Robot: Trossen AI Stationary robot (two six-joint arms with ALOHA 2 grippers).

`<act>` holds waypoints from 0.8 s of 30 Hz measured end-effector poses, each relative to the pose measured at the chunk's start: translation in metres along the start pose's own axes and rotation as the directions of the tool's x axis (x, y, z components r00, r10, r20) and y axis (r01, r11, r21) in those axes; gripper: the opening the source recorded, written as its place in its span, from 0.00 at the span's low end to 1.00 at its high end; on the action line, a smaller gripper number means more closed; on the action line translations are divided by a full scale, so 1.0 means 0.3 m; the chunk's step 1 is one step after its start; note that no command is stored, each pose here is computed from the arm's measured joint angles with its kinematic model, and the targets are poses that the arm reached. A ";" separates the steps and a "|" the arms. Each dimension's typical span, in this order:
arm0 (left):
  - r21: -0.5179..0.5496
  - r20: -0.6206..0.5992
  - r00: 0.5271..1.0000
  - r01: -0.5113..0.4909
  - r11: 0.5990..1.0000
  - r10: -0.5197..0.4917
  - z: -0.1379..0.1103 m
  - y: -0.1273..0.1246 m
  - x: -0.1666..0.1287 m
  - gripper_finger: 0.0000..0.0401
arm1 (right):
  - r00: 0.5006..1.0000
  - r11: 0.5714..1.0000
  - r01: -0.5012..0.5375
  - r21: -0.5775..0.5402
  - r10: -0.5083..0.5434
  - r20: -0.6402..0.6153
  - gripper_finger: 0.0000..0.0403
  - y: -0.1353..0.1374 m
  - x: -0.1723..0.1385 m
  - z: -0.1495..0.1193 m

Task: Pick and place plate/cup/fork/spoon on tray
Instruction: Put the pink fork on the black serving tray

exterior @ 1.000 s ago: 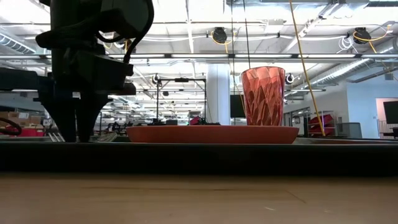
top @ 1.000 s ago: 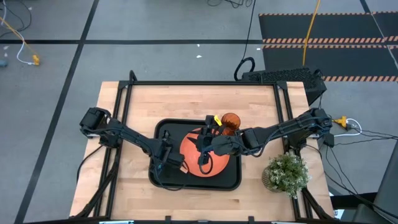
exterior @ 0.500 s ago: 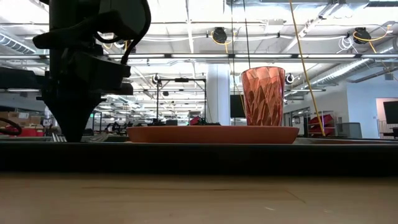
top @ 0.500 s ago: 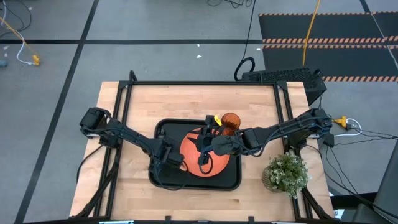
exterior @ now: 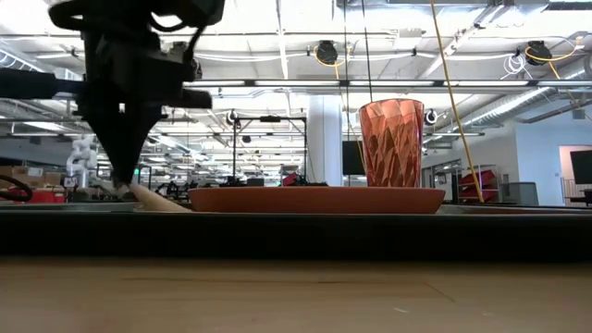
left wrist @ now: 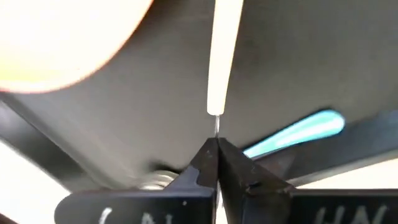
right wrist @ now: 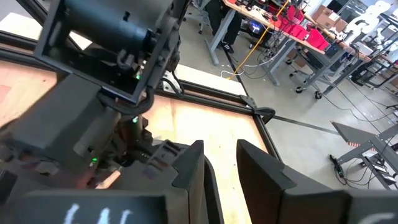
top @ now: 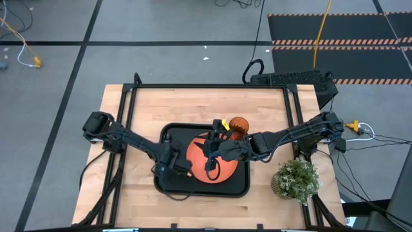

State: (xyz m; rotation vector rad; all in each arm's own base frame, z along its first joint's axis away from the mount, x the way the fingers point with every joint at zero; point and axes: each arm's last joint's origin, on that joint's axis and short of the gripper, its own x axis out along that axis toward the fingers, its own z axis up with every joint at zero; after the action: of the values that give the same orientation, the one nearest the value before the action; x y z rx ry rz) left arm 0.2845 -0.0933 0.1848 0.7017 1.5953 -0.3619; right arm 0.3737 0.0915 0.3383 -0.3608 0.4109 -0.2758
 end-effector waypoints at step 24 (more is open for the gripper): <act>0.468 0.159 0.966 -0.257 0.846 0.205 0.044 0.066 0.035 0.00 | 1.000 1.000 -0.001 -0.004 0.001 -0.006 0.22 0.001 0.000 -0.002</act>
State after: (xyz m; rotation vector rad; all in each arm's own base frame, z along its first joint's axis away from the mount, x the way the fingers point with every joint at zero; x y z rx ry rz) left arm 0.3068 -0.0838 0.1757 1.2312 1.3058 -0.6212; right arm 0.3734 0.0915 0.3377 -0.3638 0.4175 -0.2747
